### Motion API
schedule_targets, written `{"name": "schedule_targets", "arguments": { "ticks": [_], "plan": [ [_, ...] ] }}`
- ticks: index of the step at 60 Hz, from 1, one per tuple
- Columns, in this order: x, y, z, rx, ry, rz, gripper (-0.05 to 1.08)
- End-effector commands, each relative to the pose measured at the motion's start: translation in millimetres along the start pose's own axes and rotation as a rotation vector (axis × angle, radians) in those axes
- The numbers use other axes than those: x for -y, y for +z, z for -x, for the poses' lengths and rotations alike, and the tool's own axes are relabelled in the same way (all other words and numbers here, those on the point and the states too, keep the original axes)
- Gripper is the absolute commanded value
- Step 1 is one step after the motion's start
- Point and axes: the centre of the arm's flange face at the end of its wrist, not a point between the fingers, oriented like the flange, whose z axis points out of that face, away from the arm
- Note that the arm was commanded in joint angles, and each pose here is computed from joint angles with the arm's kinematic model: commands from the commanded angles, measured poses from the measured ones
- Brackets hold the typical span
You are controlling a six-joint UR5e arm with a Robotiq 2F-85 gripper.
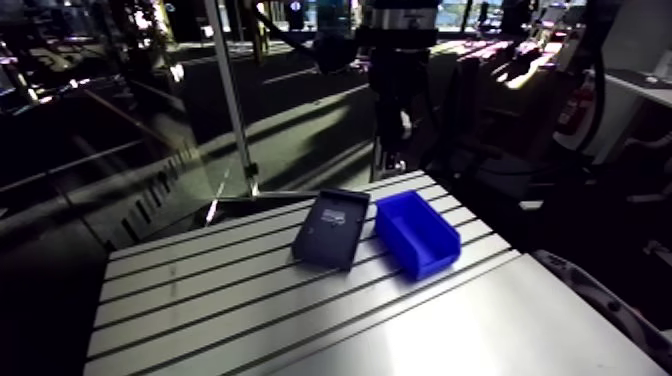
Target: Pick up the M10 bolt from the tray and put it into the blue bin.
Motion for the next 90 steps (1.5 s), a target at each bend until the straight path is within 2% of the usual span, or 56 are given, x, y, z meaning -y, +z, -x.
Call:
{"name": "schedule_targets", "arguments": {
  "ticks": [1, 2, 8, 14, 16, 17, 18, 19, 23, 33, 39, 48, 53, 58, 62, 65, 67, 68, 70, 76, 80, 90],
  "plan": [
    [5, 9, 80, -0.053, -0.22, 0.019, 1.08],
    [6, 10, 94, -0.057, -0.22, 0.026, 1.08],
    [9, 16, 114, -0.068, -0.23, 0.039, 1.08],
    [9, 26, 116, -0.07, -0.232, 0.037, 1.08],
    [10, 28, 117, -0.065, -0.231, 0.043, 1.08],
    [10, 29, 118, -0.059, -0.228, 0.053, 1.08],
    [10, 29, 118, -0.059, -0.228, 0.053, 1.08],
    [9, 29, 119, -0.054, -0.227, 0.066, 1.08],
    [9, 32, 119, -0.046, -0.225, 0.079, 1.08],
    [10, 38, 116, -0.042, -0.223, 0.087, 1.08],
    [7, 43, 113, -0.036, -0.219, 0.113, 1.08],
    [7, 46, 111, -0.034, -0.205, 0.122, 1.08],
    [6, 48, 110, -0.036, -0.205, 0.12, 1.08],
    [4, 59, 104, -0.05, -0.199, 0.103, 1.08],
    [3, 62, 100, -0.057, -0.19, 0.098, 1.08],
    [3, 63, 99, -0.058, -0.189, 0.101, 1.08],
    [2, 63, 98, -0.057, -0.189, 0.107, 1.08],
    [1, 64, 96, -0.056, -0.193, 0.114, 1.08],
    [0, 66, 95, -0.055, -0.196, 0.117, 1.08],
    [-4, 74, 91, -0.057, -0.201, 0.114, 1.08],
    [-6, 80, 90, -0.057, -0.202, 0.11, 1.08],
    [-16, 104, 91, -0.057, -0.172, 0.088, 1.08]
  ]
}}
